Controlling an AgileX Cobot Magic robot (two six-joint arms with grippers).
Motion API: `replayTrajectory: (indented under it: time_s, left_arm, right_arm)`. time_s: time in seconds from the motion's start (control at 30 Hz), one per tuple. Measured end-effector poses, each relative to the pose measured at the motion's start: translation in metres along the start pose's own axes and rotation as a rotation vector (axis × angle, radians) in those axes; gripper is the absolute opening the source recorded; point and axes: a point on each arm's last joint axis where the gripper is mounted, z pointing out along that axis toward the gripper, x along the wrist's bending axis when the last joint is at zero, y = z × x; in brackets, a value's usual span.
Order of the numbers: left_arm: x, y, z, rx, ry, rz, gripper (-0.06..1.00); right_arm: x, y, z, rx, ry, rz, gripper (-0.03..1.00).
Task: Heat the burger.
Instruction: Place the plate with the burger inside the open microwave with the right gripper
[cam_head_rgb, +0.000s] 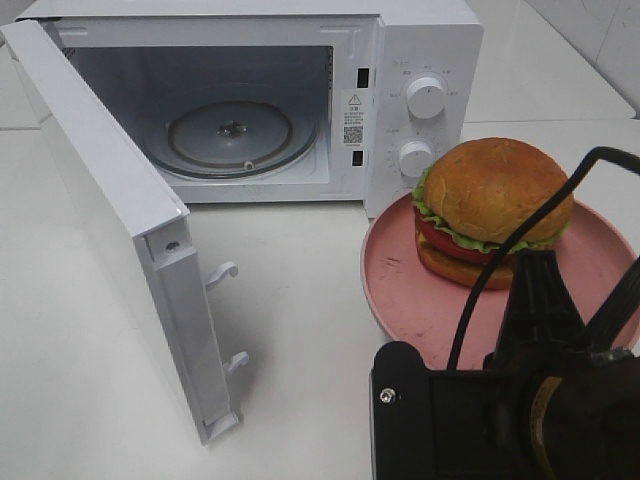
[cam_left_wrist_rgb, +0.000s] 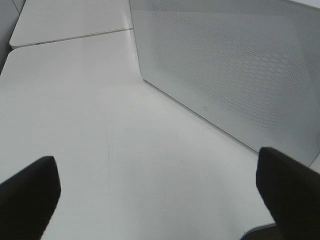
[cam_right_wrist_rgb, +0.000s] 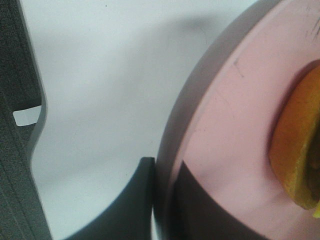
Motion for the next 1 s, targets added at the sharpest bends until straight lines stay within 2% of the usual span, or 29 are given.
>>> replayTrajectory:
  time_s: [0.3, 0.67, 0.73, 0.83, 0.9, 1.0]
  left_arm:
    - [0.0, 0.0, 0.0, 0.0, 0.0, 0.0, 0.99]
    - [0.0, 0.0, 0.0, 0.0, 0.0, 0.0, 0.99]
    - [0.0, 0.0, 0.0, 0.0, 0.0, 0.0, 0.99]
    - [0.0, 0.0, 0.0, 0.0, 0.0, 0.0, 0.99]
    - [0.0, 0.0, 0.0, 0.0, 0.0, 0.0, 0.99]
    - [0.0, 0.0, 0.0, 0.0, 0.0, 0.0, 0.99]
  right_arm:
    - [0.002, 0.006, 0.0, -0.07, 0.017, -0.125, 0.08]
    - [0.002, 0.006, 0.0, -0.062, 0.013, -0.137, 0.08]
    - [0.001, 0.007, -0.003, -0.117, 0.01, -0.189, 0.08]
    - [0.0, 0.007, -0.004, -0.14, 0.006, -0.202, 0.08]
    - [-0.004, 0.006, -0.01, -0.203, -0.015, -0.248, 0.08]
    - [-0.005, 0.006, -0.01, -0.209, -0.026, -0.267, 0.08]
